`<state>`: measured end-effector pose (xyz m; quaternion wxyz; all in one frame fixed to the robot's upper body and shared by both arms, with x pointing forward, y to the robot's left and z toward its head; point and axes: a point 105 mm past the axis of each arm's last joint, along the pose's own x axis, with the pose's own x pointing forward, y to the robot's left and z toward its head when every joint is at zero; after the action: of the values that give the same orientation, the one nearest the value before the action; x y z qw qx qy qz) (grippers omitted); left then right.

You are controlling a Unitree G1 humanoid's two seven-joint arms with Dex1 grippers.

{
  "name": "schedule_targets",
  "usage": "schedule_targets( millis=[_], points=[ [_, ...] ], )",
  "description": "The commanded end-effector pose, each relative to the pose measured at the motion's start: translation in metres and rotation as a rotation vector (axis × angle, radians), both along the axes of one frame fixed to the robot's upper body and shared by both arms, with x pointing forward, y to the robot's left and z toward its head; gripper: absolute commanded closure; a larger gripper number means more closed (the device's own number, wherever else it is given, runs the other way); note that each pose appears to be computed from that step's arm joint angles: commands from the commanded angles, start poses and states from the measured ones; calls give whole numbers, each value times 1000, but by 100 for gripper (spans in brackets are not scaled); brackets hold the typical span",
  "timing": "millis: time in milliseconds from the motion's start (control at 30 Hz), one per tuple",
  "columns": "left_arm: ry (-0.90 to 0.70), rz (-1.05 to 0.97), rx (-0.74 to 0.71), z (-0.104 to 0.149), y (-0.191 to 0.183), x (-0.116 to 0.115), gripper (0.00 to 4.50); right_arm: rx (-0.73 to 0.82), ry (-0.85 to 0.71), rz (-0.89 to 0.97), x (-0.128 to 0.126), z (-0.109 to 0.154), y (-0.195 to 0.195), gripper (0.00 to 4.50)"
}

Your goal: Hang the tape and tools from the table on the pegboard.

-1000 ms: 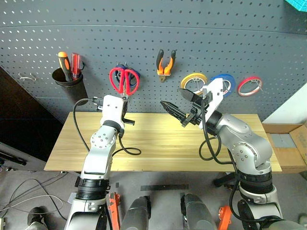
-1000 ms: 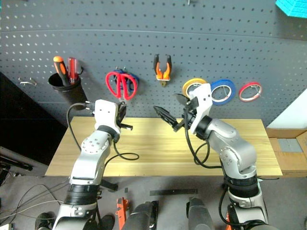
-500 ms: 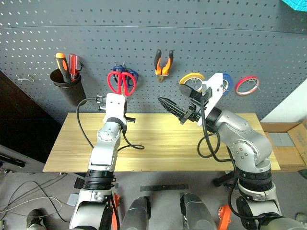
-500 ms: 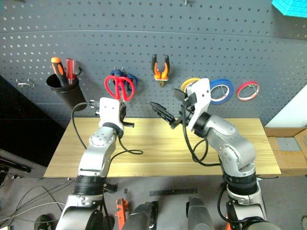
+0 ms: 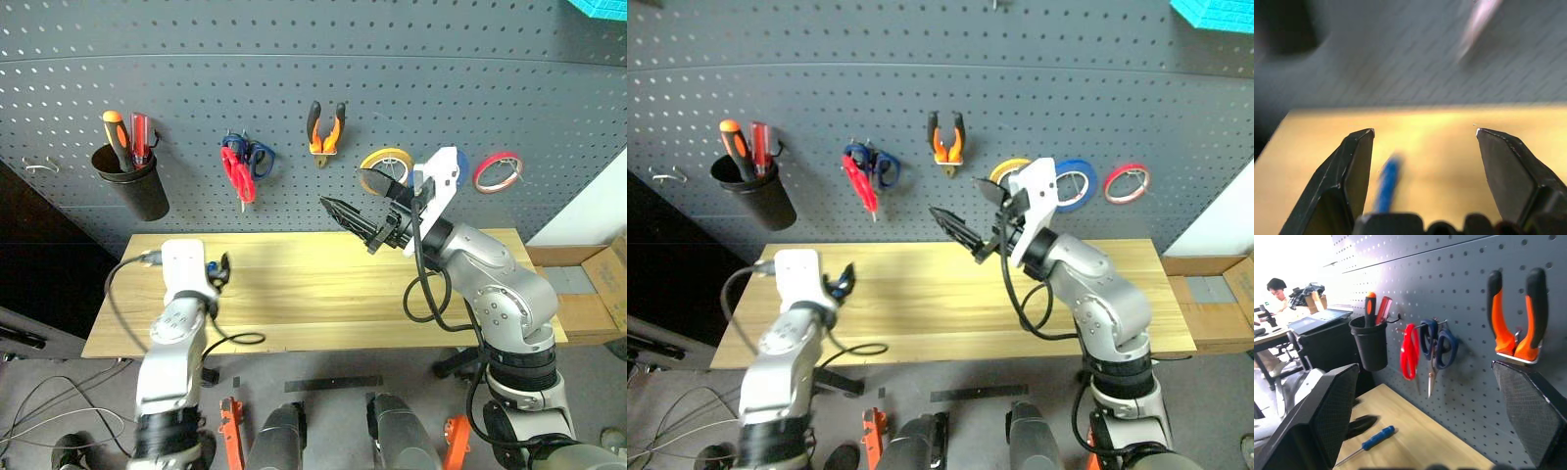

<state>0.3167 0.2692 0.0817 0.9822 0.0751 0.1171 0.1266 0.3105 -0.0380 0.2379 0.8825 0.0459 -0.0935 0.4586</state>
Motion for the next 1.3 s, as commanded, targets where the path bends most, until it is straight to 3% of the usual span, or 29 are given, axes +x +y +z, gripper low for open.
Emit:
schedule_targets(
  millis=[33, 433, 700, 933, 1133, 1300],
  points=[
    [111, 110, 7, -1, 37, -7, 87, 12, -28, 56, -10, 5, 9, 0],
    [525, -144, -290, -26, 35, 12, 87, -19, 37, 66, -17, -8, 14, 0],
    [529, -188, -214, -2, 43, 45, 87, -22, 51, 57, -17, -10, 16, 0],
    [568, -187, -111, -5, 56, 69, 87, -15, 45, 44, -15, -6, 15, 0],
    [518, -102, 67, -5, 67, 82, 87, -19, 51, 39, -15, -6, 14, 0],
    [488, -128, 53, -8, 51, 91, 87, -13, 56, 41, -15, -5, 15, 0]
  ],
)
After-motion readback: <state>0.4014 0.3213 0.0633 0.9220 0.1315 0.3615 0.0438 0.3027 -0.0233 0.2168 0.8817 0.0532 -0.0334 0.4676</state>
